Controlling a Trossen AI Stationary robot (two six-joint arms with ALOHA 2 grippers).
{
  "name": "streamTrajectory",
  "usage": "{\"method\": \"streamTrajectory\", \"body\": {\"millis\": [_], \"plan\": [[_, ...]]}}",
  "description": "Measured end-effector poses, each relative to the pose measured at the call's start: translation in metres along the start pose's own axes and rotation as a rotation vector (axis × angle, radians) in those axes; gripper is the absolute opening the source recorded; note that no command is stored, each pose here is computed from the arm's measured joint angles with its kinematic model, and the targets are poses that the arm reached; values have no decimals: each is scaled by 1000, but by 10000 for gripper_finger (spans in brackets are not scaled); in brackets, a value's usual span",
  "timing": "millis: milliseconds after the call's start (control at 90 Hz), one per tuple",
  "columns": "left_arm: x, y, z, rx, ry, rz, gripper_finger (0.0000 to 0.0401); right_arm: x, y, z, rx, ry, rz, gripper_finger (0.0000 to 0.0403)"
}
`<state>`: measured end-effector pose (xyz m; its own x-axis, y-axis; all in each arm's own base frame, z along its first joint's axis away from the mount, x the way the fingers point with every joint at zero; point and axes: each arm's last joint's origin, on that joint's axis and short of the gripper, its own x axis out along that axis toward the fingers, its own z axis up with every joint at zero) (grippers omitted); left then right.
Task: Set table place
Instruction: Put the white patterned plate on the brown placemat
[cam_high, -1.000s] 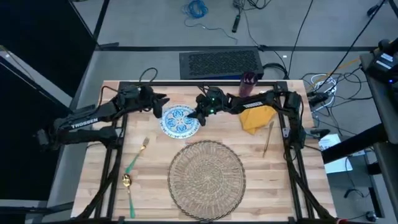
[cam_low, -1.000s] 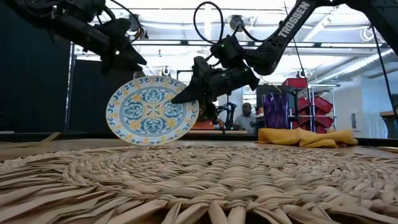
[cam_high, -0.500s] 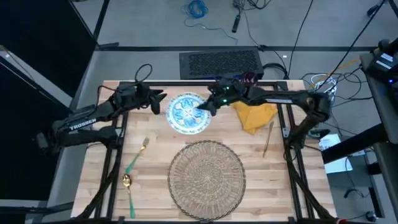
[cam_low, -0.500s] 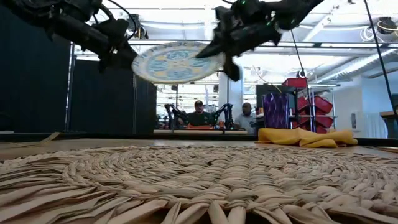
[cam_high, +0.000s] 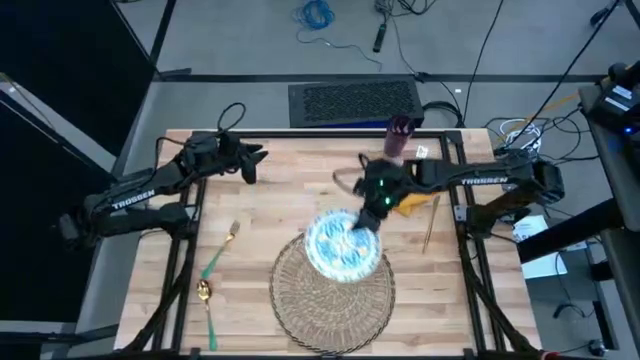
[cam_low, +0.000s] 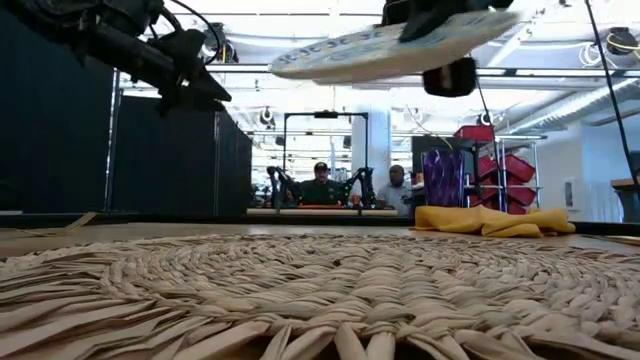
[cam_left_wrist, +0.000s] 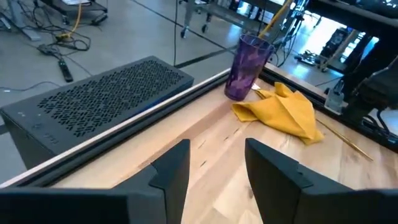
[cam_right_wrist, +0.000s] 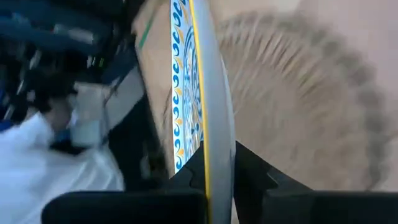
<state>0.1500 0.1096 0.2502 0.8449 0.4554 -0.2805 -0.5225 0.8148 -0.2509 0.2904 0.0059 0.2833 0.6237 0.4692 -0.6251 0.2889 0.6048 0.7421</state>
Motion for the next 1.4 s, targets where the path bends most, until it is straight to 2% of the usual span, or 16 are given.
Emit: {"method": "streamTrajectory", "body": {"millis": [89, 189, 367, 478, 567, 733, 856, 1033, 1244, 1400], "plan": [[0, 0, 0, 0, 0, -1, 137, 17, 2, -19, 27, 68, 30, 18], [0, 0, 0, 6, 4, -15, 137, 39, -7, -40, 67, 100, 70, 18], [0, -1, 0, 18, 5, -21, 137, 62, -26, -61, 136, -32, 249, 18], [0, -1, 0, 18, 7, -32, 137, 70, -42, -78, 205, -61, 247, 18], [0, -1, 0, 18, 7, -32, 137, 74, -44, -87, 221, -46, 235, 18], [0, -1, 0, 19, 4, -33, 137, 89, -43, -89, 213, -67, 250, 18], [0, -1, 0, 18, 7, -33, 137, 110, -55, -92, 243, -41, 218, 18], [0, -1, -1, 18, 8, -32, 137, 129, -57, -86, 227, -64, 339, 18], [0, -1, -1, 17, 14, -45, 137, 144, -65, -86, 253, -38, 332, 18], [0, -1, -2, 17, 24, -43, 137, 147, -71, -89, 271, -14, 282, 18]]}}
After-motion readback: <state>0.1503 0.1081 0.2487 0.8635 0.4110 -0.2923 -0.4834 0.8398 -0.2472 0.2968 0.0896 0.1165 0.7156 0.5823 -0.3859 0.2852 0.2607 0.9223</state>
